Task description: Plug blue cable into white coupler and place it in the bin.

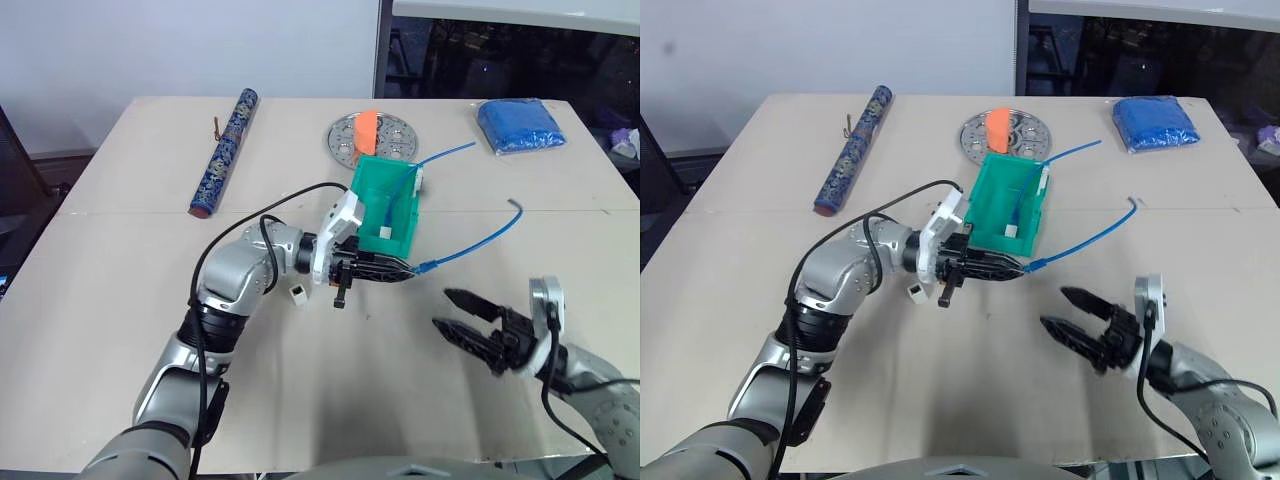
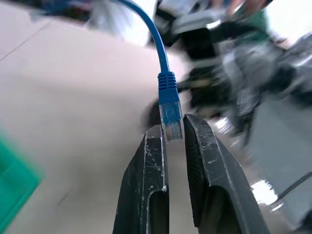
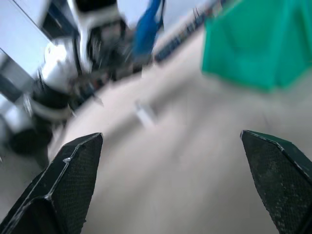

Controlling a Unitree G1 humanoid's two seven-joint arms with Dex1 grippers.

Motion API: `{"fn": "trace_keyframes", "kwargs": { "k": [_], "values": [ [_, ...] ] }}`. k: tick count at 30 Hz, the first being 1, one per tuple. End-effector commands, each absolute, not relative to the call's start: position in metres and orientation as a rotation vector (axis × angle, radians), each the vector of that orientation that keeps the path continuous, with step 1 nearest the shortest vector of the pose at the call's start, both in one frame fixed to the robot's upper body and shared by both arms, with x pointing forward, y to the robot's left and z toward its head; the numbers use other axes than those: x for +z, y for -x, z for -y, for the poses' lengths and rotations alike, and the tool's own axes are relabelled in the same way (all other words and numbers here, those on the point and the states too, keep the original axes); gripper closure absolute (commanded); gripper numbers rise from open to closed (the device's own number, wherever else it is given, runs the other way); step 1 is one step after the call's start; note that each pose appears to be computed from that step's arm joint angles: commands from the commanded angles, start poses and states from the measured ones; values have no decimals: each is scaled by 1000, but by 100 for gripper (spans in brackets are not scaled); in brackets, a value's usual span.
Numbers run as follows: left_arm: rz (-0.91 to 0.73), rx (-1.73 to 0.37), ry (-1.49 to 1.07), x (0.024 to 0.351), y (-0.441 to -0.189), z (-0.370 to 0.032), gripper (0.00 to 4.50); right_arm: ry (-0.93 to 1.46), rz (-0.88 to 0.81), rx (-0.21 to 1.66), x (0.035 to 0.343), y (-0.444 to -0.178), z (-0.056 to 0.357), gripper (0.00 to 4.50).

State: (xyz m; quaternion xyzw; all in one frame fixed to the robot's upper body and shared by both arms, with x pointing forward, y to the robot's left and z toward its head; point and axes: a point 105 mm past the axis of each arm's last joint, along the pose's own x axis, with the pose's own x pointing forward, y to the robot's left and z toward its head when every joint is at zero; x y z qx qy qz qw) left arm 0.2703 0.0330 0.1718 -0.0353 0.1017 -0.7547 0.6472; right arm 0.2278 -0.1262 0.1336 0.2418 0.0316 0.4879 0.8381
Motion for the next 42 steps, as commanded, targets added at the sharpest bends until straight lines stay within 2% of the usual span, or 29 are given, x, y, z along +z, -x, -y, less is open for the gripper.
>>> {"fn": "trace_keyframes", "kwargs": {
  "k": [1, 3, 6, 9, 10, 11, 12, 13, 15, 16, 22, 24, 26, 28, 29, 31, 32, 37, 42],
  "values": [
    [-208, -1740, 106, 184, -265, -34, 444, -571, 26, 1076, 163, -233, 112, 0],
    [-216, -1733, 107, 184, -267, -35, 444, -609, 59, 1093, 174, -235, 108, 0],
    [-216, -1716, 116, 185, -269, -36, 450, -607, 55, 1134, 178, -234, 102, 70],
    [-213, -1707, 128, 186, -270, -36, 450, -605, 52, 1154, 180, -234, 99, 185],
    [-214, -1706, 130, 186, -269, -36, 450, -606, 54, 1159, 182, -234, 98, 251],
    [-216, -1705, 130, 185, -269, -36, 450, -601, 53, 1169, 182, -234, 97, 284],
    [-215, -1701, 140, 185, -269, -36, 450, -600, 49, 1179, 183, -233, 95, 298],
    [-214, -1698, 147, 185, -269, -35, 450, -600, 46, 1186, 183, -233, 95, 351],
    [-209, -1693, 159, 187, -270, -34, 450, -603, 38, 1198, 183, -232, 93, 422],
    [-207, -1691, 164, 187, -270, -33, 450, -604, 33, 1202, 182, -232, 92, 444],
    [-168, -1672, 164, 189, -271, -32, 450, -611, 31, 1198, 184, -235, 90, 444],
    [-153, -1662, 143, 190, -270, -35, 353, -614, 35, 1191, 185, -238, 91, 450],
    [-146, -1644, 96, 192, -265, -43, 274, -601, 38, 1176, 184, -241, 94, 450],
    [-110, -1596, 63, 202, -261, -54, 176, -585, 35, 1153, 182, -244, 99, 450],
    [-91, -1560, 47, 209, -258, -62, 111, -573, 36, 1137, 180, -246, 103, 450],
    [-74, -1474, 4, 218, -251, -81, 29, -546, 45, 1093, 177, -251, 113, 450],
    [-76, -1422, -19, 220, -248, -90, 2, -533, 48, 1073, 175, -252, 118, 450],
    [-39, -1069, -84, 216, -234, -137, 2, -466, 62, 1000, 164, -257, 140, 450],
    [-94, -765, -74, 168, -211, -150, 2, -447, 58, 985, 157, -261, 142, 450]
  ]
}}
